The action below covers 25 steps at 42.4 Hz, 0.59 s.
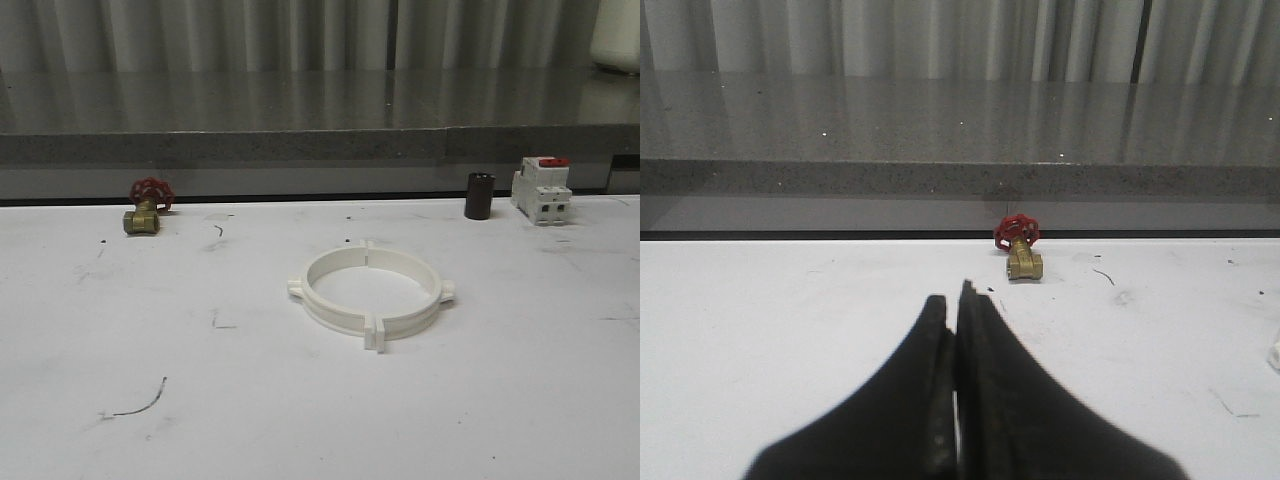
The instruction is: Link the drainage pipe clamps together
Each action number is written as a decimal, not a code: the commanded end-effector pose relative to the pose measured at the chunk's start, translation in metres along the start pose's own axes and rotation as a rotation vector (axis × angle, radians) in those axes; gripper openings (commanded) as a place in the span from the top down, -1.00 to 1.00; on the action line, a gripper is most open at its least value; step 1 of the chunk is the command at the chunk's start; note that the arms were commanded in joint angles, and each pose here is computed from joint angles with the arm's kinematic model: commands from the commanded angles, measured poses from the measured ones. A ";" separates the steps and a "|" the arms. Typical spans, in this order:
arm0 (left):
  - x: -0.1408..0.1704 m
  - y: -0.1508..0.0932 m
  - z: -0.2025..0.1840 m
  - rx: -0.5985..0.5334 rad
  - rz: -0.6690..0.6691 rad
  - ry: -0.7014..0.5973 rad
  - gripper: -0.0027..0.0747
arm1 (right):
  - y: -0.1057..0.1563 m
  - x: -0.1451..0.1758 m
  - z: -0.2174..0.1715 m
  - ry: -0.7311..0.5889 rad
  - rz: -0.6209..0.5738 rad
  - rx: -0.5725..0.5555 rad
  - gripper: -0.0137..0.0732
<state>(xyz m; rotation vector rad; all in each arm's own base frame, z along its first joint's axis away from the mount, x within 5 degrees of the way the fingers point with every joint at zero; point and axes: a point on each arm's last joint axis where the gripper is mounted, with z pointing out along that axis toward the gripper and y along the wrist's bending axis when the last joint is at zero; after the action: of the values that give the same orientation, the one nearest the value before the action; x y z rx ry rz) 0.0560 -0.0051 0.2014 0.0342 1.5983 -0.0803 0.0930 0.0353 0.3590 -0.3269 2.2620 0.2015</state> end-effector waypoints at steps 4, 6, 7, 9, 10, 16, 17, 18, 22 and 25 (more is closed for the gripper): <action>0.001 0.001 0.000 -0.015 -0.013 -0.049 0.98 | 0.001 -0.010 -0.005 -0.079 -0.011 -0.007 0.84; 0.001 0.001 0.000 -0.015 -0.013 -0.051 0.98 | 0.001 -0.010 -0.005 -0.079 -0.011 -0.007 0.84; 0.001 0.001 0.000 -0.015 -0.018 -0.051 0.98 | 0.001 -0.010 -0.005 -0.079 -0.011 -0.007 0.84; 0.001 0.001 0.000 -0.015 -0.020 -0.052 0.98 | 0.001 -0.010 -0.005 -0.079 -0.011 -0.007 0.84; 0.001 0.001 0.000 -0.015 -0.018 -0.052 0.98 | 0.001 -0.010 -0.005 -0.079 -0.011 -0.007 0.84; 0.000 0.002 0.000 -0.021 0.012 -0.064 0.98 | 0.001 -0.010 -0.005 -0.079 -0.011 -0.007 0.84; 0.000 0.002 0.000 -0.023 0.012 -0.068 0.98 | 0.001 -0.010 -0.005 -0.079 -0.011 -0.007 0.84; -0.001 0.002 0.000 -0.025 0.016 -0.073 0.98 | 0.001 -0.010 -0.005 -0.079 -0.011 -0.007 0.84; -0.003 0.003 0.000 -0.027 0.004 -0.092 0.98 | 0.001 -0.010 -0.005 -0.079 -0.011 -0.007 0.84; -0.003 0.003 0.000 -0.028 0.004 -0.096 0.98 | 0.001 -0.010 -0.005 -0.079 -0.011 -0.007 0.84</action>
<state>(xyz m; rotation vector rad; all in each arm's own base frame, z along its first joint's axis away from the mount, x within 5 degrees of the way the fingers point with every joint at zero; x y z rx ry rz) 0.0562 -0.0035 0.2025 0.0321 1.5856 -0.0527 0.0930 0.0353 0.3590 -0.3269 2.2620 0.2015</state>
